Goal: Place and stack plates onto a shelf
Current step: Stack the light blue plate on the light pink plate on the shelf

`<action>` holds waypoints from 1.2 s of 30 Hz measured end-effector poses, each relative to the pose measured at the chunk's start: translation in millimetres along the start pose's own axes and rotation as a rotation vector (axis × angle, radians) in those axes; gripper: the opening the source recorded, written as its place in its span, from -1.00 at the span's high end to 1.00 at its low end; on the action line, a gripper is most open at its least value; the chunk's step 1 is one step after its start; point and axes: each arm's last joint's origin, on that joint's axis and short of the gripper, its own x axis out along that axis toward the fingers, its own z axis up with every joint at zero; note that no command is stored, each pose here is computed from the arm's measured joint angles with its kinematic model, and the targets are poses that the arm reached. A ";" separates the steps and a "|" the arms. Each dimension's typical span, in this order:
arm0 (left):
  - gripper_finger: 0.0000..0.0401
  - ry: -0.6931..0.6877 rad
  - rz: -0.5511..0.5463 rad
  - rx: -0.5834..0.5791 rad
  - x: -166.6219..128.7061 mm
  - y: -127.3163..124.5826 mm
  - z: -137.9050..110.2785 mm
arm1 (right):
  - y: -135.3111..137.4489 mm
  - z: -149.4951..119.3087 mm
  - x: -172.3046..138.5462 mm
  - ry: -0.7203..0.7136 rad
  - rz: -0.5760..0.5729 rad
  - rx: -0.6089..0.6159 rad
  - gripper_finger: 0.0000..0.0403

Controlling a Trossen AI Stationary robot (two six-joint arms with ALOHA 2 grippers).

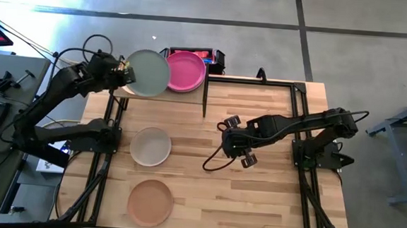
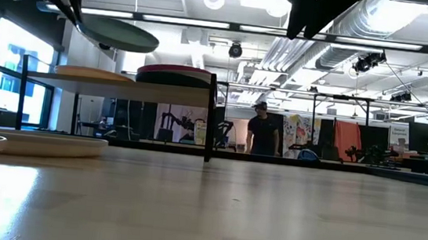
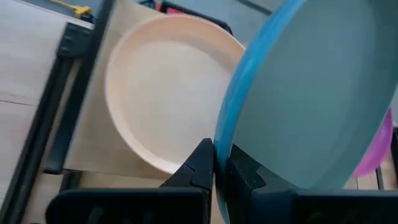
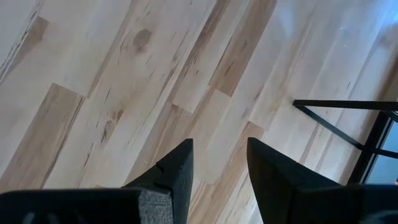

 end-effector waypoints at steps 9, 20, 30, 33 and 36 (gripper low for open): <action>0.96 -0.019 0.176 -0.031 -2.8 22.6 3.9 | -1.4 3.8 -0.1 -0.038 -0.014 0.008 0.36; 0.96 -0.052 0.269 -0.061 4.6 29.5 15.3 | -2.0 5.3 -0.1 -0.053 -0.019 0.021 0.36; 0.96 -0.002 0.316 -0.026 26.9 20.4 23.3 | -2.3 6.2 -0.1 -0.063 -0.022 0.032 0.36; 0.96 0.004 0.312 -0.018 32.6 17.3 25.7 | -2.6 6.8 -0.2 -0.069 -0.025 0.034 0.36; 0.96 0.014 0.296 -0.002 37.7 14.1 27.9 | -2.8 7.3 -0.2 -0.074 -0.026 0.038 0.36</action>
